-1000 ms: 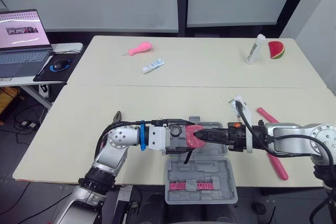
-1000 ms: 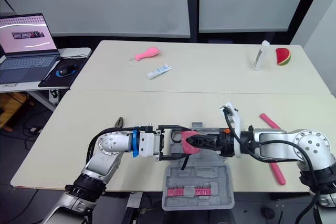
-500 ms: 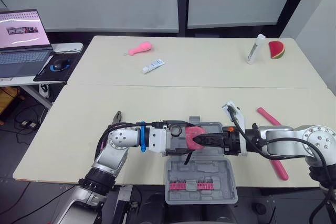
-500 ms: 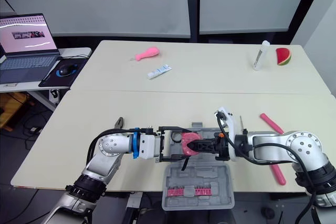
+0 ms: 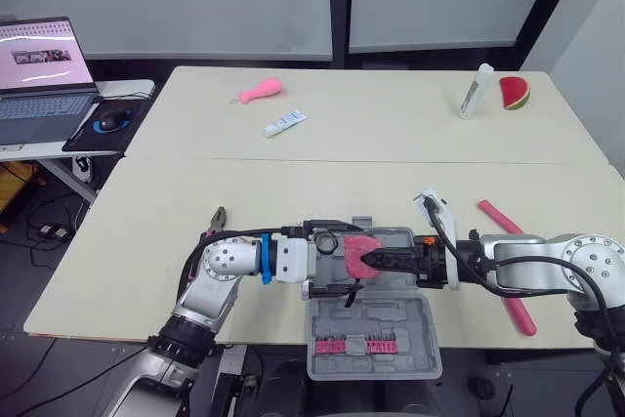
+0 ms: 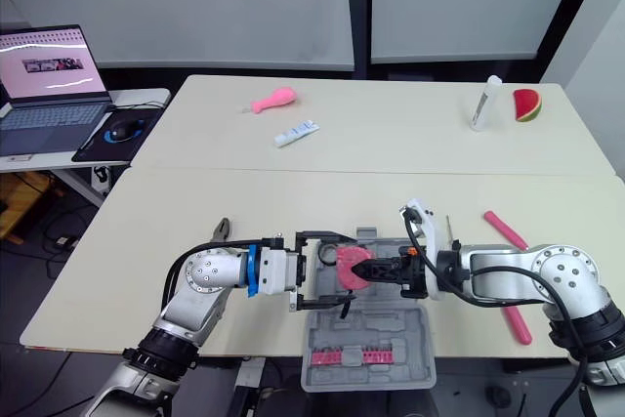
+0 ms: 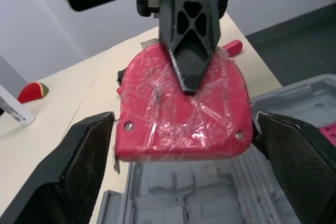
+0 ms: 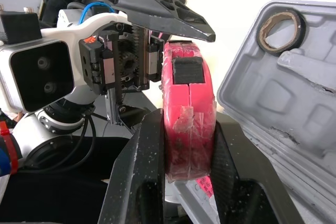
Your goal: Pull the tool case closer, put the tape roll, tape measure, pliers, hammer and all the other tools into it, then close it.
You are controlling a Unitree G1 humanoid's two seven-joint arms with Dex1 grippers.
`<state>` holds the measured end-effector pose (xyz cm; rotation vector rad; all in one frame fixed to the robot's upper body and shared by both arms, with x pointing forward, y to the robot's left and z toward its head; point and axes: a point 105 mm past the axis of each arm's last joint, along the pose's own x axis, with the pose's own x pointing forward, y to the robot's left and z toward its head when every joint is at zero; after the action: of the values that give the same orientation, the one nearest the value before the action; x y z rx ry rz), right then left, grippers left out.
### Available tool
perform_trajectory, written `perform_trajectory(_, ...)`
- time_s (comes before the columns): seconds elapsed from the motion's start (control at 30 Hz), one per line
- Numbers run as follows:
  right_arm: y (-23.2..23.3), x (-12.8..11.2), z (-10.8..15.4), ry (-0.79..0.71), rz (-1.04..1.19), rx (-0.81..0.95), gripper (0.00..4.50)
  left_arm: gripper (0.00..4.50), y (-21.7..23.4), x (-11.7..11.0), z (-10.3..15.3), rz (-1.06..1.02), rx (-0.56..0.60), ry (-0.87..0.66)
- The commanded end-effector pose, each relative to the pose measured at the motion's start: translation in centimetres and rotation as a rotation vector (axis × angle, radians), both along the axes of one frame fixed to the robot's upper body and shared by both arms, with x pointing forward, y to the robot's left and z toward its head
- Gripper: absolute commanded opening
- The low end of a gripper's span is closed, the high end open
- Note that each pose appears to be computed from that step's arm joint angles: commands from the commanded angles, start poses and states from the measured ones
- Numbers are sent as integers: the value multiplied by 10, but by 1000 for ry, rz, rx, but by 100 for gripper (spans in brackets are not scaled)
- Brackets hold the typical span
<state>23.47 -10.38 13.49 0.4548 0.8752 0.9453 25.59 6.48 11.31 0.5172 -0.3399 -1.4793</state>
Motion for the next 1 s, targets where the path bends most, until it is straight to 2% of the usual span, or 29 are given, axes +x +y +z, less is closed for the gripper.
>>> perform_trajectory(0.03, -38, 2, 18, -28, -57, -5, 82, 450, 19, -8, 19, 20, -42, 30)
perform_trajectory(0.2, -90, -5, 4, 54, -147, -101, 82, 450, 29, -22, 32, 26, -56, 105)
perform_trajectory(0.33, -111, -14, -11, 124, -167, -151, 82, 450, 32, -34, 32, 9, -36, 175)
perform_trajectory(0.47, -123, -16, -38, 189, -197, -205, 82, 450, 25, -38, 38, -3, -42, 200)
perform_trajectory(0.7, -127, -19, -74, 279, -228, -233, 82, 450, 23, -51, 32, -29, -15, 234)
perform_trajectory(1.0, -120, -14, -94, 305, -246, -232, 82, 450, 26, -60, 25, -41, 8, 241)
